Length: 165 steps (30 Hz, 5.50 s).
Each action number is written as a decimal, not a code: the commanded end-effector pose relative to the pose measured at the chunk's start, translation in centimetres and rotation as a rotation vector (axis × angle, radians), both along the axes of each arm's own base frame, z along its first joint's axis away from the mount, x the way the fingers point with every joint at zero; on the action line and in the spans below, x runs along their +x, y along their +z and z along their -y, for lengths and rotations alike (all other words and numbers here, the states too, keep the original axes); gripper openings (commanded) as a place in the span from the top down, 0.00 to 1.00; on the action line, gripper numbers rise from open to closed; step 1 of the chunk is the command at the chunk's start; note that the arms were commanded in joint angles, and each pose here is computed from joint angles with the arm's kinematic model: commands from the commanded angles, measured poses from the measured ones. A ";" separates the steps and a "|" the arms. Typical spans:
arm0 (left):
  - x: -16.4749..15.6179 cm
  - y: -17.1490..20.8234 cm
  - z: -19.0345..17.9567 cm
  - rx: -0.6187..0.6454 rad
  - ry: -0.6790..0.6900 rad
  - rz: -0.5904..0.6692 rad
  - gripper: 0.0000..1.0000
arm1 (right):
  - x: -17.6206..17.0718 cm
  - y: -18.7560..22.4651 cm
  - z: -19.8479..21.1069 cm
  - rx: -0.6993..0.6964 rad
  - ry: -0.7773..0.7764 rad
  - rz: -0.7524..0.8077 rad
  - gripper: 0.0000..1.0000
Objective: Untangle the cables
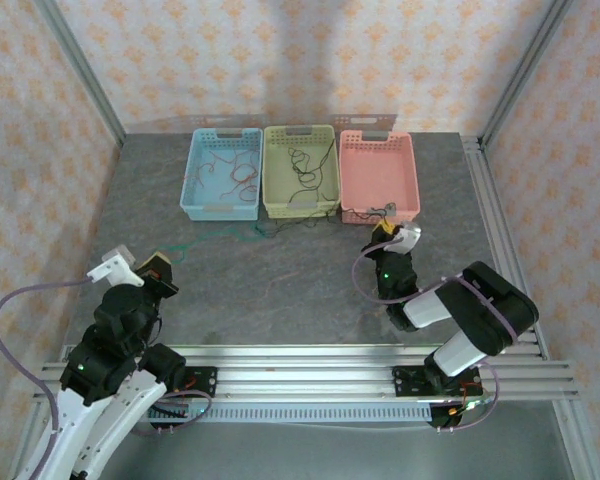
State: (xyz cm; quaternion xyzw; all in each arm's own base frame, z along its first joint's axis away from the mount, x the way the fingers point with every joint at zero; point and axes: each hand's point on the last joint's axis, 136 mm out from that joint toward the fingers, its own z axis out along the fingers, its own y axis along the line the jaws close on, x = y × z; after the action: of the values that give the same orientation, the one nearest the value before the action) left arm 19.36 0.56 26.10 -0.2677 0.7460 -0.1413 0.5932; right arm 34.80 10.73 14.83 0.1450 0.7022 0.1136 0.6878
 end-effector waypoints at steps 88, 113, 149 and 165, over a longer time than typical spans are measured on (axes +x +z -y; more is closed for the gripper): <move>7.7 -10.1 10.0 0.019 -0.379 -0.200 1.00 | 12.8 1.4 -14.9 -0.028 0.364 -0.250 0.44; 7.7 -10.0 10.1 0.014 -0.386 -0.190 1.00 | -4.2 -6.3 -21.3 -0.676 1.249 -0.212 0.37; 7.6 -10.0 10.0 0.011 -0.385 -0.181 1.00 | -2.5 -11.1 -20.3 -0.561 1.206 -0.500 0.50; 7.2 -9.2 8.0 0.022 -0.283 -0.191 1.00 | 0.7 -5.8 -17.4 -0.536 0.930 -0.247 1.00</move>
State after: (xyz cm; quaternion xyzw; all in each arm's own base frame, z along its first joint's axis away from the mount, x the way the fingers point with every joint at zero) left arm 26.71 -9.14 16.01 -0.1354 0.8385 -0.2140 0.4824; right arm 32.82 29.14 4.85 -0.3990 0.7934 0.2224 0.4024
